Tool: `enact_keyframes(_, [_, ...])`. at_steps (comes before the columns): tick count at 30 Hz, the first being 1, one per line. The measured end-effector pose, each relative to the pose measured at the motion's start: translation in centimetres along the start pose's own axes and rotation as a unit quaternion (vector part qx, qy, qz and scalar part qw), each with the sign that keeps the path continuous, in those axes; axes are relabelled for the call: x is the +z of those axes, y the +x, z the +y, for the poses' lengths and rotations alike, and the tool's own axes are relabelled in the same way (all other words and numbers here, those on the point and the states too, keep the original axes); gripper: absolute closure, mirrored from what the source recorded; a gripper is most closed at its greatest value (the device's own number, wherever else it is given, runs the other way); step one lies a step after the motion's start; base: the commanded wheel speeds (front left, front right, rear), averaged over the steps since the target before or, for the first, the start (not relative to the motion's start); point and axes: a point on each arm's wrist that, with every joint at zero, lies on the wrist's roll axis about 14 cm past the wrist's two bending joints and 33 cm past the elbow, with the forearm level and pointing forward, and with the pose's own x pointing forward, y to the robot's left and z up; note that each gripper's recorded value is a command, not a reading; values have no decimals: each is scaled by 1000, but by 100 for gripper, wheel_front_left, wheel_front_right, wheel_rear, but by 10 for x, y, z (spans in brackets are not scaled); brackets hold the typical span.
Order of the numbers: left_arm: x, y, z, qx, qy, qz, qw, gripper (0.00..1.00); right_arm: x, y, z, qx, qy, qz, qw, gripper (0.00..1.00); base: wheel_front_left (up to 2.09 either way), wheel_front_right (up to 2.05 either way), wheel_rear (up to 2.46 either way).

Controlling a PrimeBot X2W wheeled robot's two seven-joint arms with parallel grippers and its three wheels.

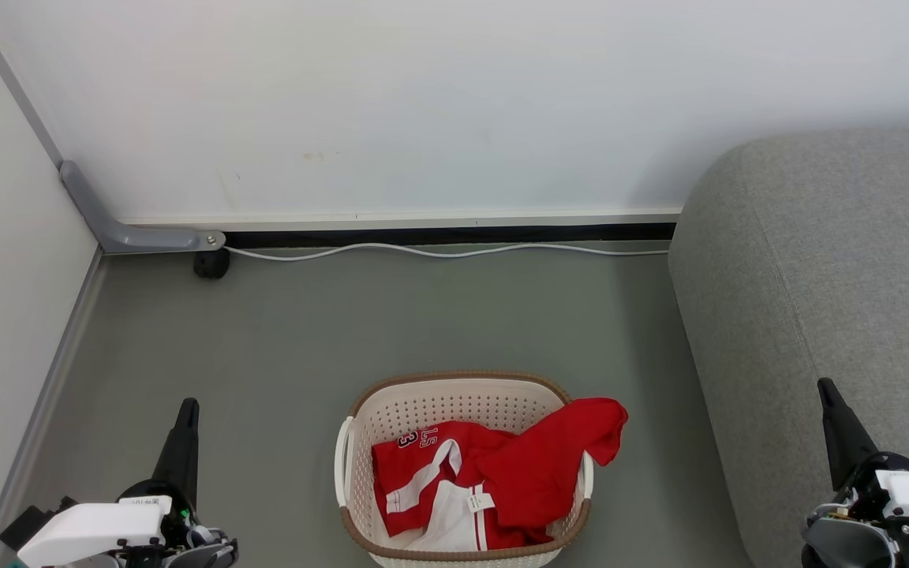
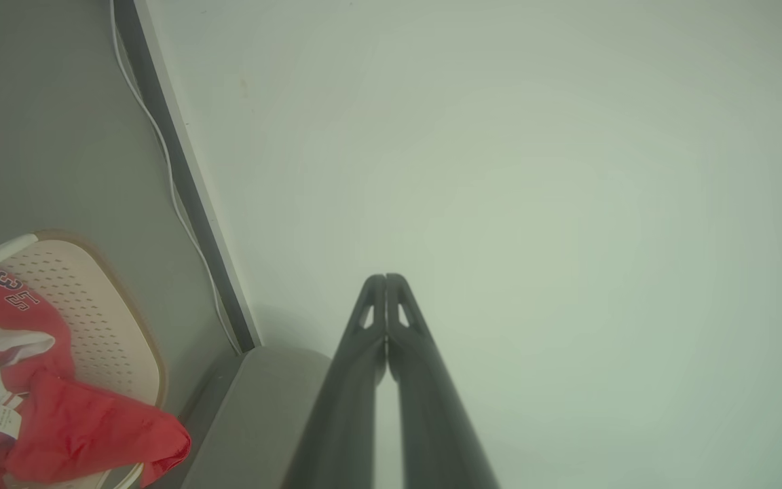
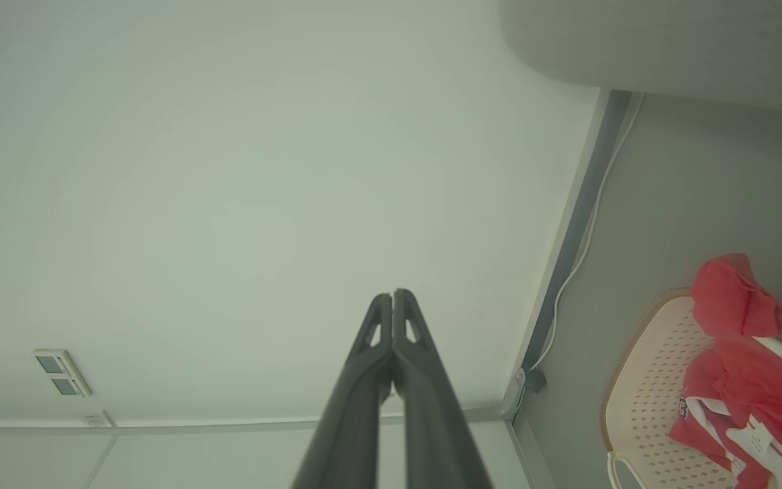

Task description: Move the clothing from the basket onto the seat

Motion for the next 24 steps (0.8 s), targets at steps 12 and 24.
enact_keyframes(12, [0,0,0,0,0,0,1000,100,0,0,0,0,0,0,1000,100,0,0,0])
enact_keyframes(24, [0,0,0,0,0,0,1000,100,0,0,0,0,0,0,1000,100,0,0,0])
